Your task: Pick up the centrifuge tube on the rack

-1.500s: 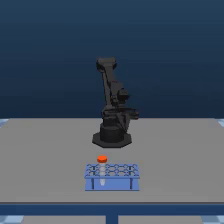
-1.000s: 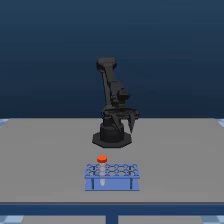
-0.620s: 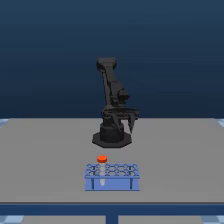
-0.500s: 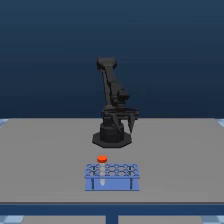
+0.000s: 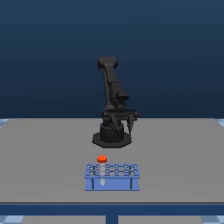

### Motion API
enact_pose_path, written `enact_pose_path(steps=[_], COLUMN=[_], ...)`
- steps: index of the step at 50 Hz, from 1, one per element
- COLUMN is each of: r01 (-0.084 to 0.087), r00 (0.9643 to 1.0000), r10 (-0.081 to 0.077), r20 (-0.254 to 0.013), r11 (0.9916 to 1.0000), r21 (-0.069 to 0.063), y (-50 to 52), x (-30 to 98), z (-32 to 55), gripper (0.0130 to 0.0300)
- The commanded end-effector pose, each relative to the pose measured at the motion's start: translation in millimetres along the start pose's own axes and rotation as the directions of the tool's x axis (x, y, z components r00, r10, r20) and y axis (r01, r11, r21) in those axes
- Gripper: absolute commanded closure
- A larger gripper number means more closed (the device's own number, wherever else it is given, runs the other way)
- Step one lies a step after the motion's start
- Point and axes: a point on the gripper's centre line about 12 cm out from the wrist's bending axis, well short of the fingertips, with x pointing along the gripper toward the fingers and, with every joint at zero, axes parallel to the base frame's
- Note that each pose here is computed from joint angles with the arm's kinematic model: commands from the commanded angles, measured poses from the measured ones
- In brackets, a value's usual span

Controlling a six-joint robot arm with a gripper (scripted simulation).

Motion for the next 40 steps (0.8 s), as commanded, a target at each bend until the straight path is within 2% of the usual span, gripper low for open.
enact_pose_path(steps=[1,40], r01=[0.005,0.02], r00=[1.0,0.9995], r10=[-0.005,-0.019], r20=[0.002,-0.026], r11=[0.99974,0.99874], r21=[0.022,0.046], y=[-2.4,-16.7], x=[1.8,19.1], z=[1.0,4.4], gripper=[0.013,0.013])
